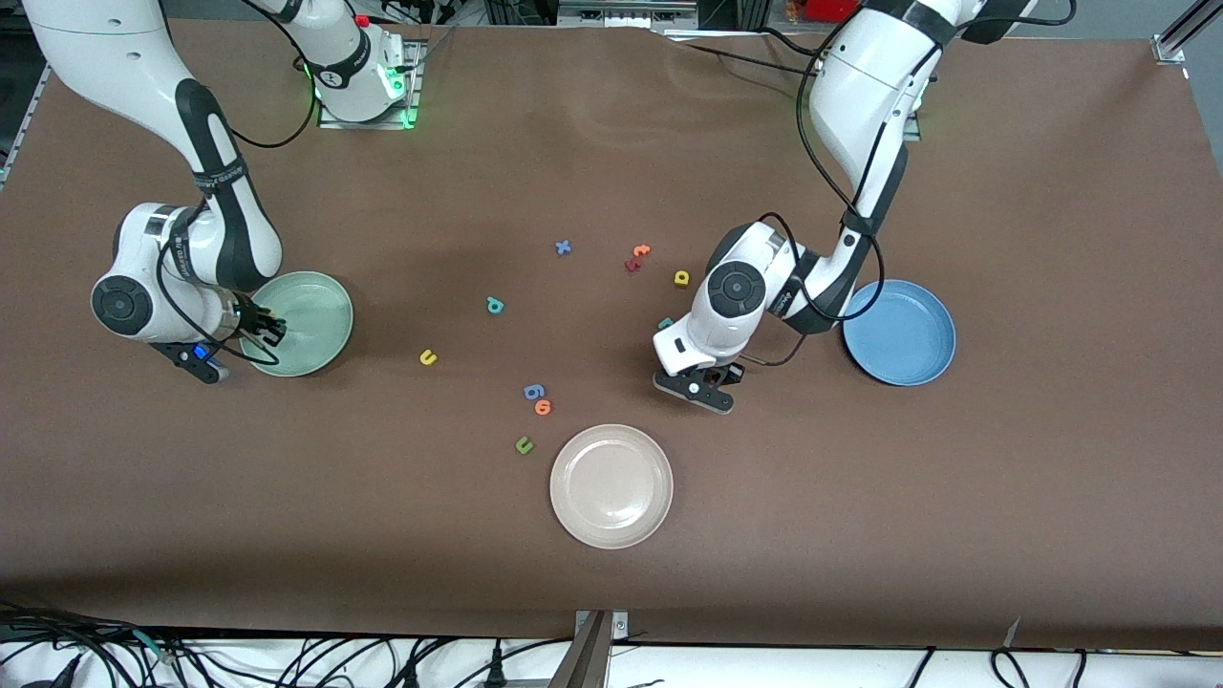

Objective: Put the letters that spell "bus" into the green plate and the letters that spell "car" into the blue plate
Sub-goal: 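Carry the teal u to the blue plate while the right gripper grasps the yellow u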

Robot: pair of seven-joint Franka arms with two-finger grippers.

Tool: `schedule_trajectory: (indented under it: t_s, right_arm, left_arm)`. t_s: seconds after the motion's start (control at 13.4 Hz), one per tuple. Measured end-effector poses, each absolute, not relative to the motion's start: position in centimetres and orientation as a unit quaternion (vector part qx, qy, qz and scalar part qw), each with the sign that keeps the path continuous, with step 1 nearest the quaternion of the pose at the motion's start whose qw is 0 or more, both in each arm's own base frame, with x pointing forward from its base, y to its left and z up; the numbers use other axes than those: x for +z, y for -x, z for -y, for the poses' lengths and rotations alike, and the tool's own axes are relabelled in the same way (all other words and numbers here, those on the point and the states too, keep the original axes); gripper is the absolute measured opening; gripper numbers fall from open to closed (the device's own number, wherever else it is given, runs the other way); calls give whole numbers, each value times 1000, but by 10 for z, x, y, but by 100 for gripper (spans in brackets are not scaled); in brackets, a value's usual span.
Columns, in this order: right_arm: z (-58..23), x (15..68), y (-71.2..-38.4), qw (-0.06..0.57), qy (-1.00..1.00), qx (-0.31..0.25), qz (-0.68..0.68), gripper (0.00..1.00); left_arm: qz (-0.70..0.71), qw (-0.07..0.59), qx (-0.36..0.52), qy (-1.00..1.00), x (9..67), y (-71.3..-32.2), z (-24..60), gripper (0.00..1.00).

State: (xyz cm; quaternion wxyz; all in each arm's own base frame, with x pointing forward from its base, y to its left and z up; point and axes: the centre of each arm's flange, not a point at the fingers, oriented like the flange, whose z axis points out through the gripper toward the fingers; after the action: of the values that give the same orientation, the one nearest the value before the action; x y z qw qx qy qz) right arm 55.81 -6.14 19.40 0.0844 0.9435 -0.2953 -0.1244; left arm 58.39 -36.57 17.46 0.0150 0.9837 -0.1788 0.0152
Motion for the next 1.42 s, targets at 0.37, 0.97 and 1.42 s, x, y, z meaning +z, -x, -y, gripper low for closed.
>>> schedule_trajectory:
  t_s: [0.37,0.97,1.42]
  right_arm:
    - [31,222,-570,65,-953,-101,278,96]
    - [-115,249,-586,25,-921,-42,387,99]
    - [-186,204,-591,0,-892,-4,451,99]
  left_arm:
    - [194,2,-8,-981,214,-629,294,28]
    - [255,0,-53,-965,270,-633,146,28]
    - [250,-17,-40,-967,267,-592,34,28]
